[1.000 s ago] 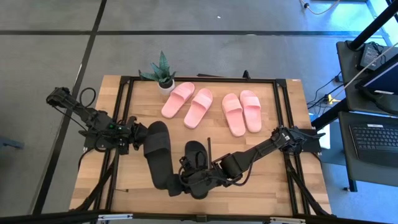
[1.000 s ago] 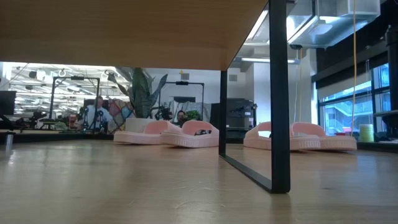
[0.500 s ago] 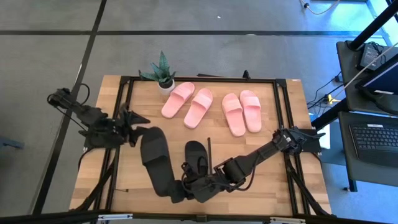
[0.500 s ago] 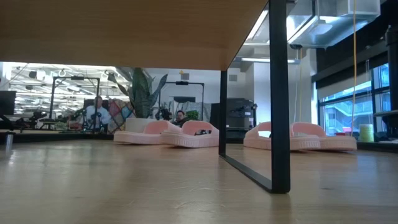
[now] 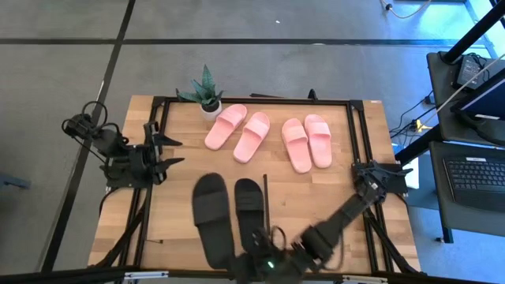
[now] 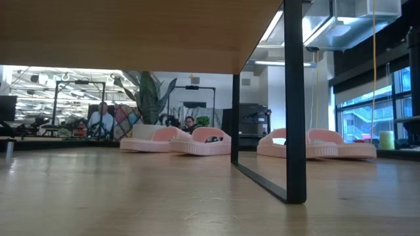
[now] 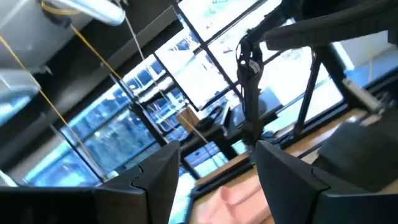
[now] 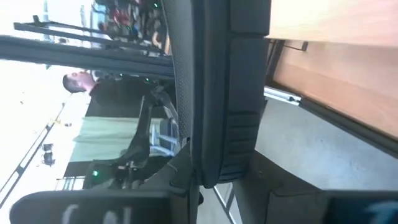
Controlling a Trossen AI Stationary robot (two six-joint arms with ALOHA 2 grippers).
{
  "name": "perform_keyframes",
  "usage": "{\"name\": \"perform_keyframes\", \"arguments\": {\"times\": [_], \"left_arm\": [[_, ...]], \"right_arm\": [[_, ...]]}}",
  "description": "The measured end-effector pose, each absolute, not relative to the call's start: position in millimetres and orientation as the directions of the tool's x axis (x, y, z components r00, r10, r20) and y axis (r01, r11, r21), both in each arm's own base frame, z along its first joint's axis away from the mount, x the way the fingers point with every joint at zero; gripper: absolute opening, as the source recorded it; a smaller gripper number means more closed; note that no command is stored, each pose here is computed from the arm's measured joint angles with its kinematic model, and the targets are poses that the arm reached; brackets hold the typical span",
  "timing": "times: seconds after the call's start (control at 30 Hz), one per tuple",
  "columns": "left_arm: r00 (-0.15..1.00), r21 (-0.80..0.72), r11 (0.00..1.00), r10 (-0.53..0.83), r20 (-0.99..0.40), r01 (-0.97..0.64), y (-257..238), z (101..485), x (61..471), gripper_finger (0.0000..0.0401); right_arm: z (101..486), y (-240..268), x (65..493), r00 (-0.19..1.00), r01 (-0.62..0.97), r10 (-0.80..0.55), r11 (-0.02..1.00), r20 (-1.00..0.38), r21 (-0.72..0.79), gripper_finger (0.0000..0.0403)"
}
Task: Pick and place slides into the shelf
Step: Put the black slide on the shelf
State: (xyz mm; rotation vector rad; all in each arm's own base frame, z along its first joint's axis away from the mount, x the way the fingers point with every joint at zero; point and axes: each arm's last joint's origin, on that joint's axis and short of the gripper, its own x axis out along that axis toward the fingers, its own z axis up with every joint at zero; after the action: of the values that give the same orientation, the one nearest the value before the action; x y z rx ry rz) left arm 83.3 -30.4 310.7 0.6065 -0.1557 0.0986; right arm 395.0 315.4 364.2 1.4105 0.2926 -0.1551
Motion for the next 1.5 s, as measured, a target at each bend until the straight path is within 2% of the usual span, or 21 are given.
{"name": "perform_keyframes", "arguments": {"times": [0.17, 0.43, 0.63, 0.77, 1.0, 1.2, 1.43, 1.5], "left_arm": [[0.984, 0.479, 0.869, 0.045, 0.172, -0.124, -30.6, 310.5, 83.7, 0.0200], [0.984, 0.354, 0.930, 0.043, 0.172, -0.103, -30.7, 310.4, 83.7, 0.0200], [0.988, 0.343, 0.935, 0.041, 0.151, -0.092, -30.9, 308.2, 84.1, 0.0200], [0.988, 0.344, 0.935, 0.041, 0.150, -0.091, -30.9, 308.1, 84.1, 0.0200], [0.988, 0.344, 0.935, 0.041, 0.150, -0.092, -30.9, 308.1, 84.1, 0.0200], [0.988, 0.345, 0.934, 0.041, 0.150, -0.091, -30.9, 308.0, 84.1, 0.0200], [0.988, 0.348, 0.933, 0.036, 0.149, -0.087, -31.1, 307.9, 84.1, 0.0200], [0.987, 0.355, 0.934, -0.026, 0.157, -0.032, -32.9, 308.4, 84.0, 0.0200]], "right_arm": [[360.6, 343.2, 369.9, 0.962, 0.269, -0.005, 0.156, -0.272, 0.950, 0.0076], [322.4, 375.5, 378.2, 0.973, 0.230, 0.004, 0.117, -0.232, 0.966, 0.0076], [282.0, 403.1, 391.7, 0.993, 0.117, -0.024, 0.066, -0.115, 0.991, 0.0076], [261.3, 412.5, 398.7, 0.998, 0.055, -0.044, 0.068, -0.052, 0.996, 0.0076], [225.8, 414.8, 409.0, 0.992, 0.073, -0.111, 0.067, -0.066, 0.995, 0.0076], [219.5, 413.7, 410.7, 0.983, 0.069, -0.176, 0.057, -0.058, 0.996, 0.0076], [219.0, 405.6, 421.1, 0.990, 0.064, -0.123, -0.027, -0.067, 0.998, 0.0076], [218.6, 402.3, 424.7, 0.990, 0.066, -0.119, -0.045, -0.071, 0.997, 0.0076]]}}
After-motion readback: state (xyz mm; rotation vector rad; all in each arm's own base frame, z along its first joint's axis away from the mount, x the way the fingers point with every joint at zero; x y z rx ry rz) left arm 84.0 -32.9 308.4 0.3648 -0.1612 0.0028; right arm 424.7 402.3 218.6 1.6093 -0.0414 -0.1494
